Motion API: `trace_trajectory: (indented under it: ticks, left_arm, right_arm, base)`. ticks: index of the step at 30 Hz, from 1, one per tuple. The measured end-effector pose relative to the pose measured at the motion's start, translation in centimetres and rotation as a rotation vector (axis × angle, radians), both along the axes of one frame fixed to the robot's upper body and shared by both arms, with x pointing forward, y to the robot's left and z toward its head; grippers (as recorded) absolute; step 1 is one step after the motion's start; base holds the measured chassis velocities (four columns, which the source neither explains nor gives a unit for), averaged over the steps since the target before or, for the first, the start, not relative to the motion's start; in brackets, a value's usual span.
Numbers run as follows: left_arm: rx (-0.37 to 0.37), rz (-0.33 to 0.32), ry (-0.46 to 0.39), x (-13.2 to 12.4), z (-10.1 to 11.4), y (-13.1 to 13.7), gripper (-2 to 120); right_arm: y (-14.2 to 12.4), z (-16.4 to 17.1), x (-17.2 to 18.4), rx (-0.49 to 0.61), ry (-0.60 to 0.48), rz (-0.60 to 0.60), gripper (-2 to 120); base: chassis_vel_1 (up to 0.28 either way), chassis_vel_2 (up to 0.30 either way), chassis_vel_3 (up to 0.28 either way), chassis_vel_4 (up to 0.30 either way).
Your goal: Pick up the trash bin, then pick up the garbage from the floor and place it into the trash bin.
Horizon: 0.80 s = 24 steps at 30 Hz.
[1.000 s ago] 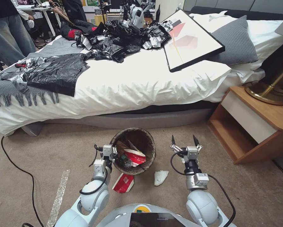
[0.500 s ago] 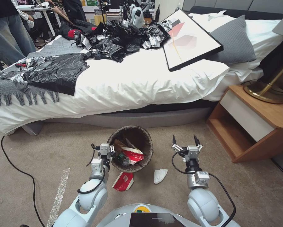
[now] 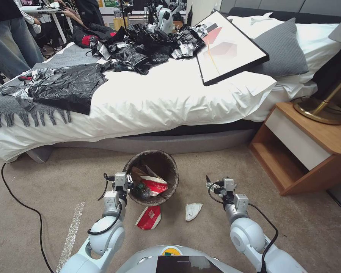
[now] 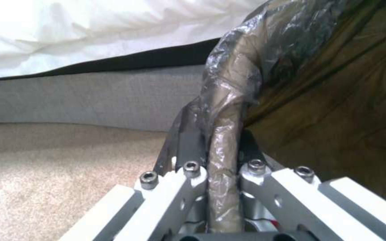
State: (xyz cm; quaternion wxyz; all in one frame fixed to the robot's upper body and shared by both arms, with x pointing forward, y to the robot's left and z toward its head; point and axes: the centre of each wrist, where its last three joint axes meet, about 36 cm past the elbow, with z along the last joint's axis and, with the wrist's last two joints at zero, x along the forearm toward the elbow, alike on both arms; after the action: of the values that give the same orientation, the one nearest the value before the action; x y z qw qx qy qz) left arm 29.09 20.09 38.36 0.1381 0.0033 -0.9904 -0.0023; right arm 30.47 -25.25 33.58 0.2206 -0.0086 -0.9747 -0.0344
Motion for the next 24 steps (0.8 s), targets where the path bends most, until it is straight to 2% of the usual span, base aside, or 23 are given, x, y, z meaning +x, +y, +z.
trace_trajectory:
  ticks: [2, 6, 9, 17, 24]
  left_arm:
    - [0.000, 0.000, 0.000, 0.0, 0.0, 0.1, 2]
    - [-0.001, -0.001, -0.001, 0.0, 0.1, 0.0, 2]
    - [-0.005, -0.002, -0.006, 0.2, 0.2, 0.0, 2]
    - [-0.006, -0.001, -0.007, 0.3, 0.2, 0.0, 2]
    - [-0.006, 0.000, -0.008, 0.4, 0.2, 0.0, 2]
  right_arm:
    - [0.0, -0.9, 0.8, 0.029, 0.076, 0.005, 100]
    - [0.2, -1.6, 1.1, 0.035, 0.108, 0.009, 100]
    - [1.0, -3.6, 1.7, 0.033, 0.182, 0.032, 100]
    - [2.8, -6.0, 1.9, 0.057, 0.255, 0.050, 100]
    - [3.8, -6.5, 1.6, 0.085, 0.296, 0.058, 100]
  base:
    - [0.000, 0.000, 0.000, 0.000]
    - [0.000, 0.000, 0.000, 0.000]
    - [0.000, 0.000, 0.000, 0.000]
    - [0.000, 0.000, 0.000, 0.000]
    - [0.000, 0.000, 0.000, 0.000]
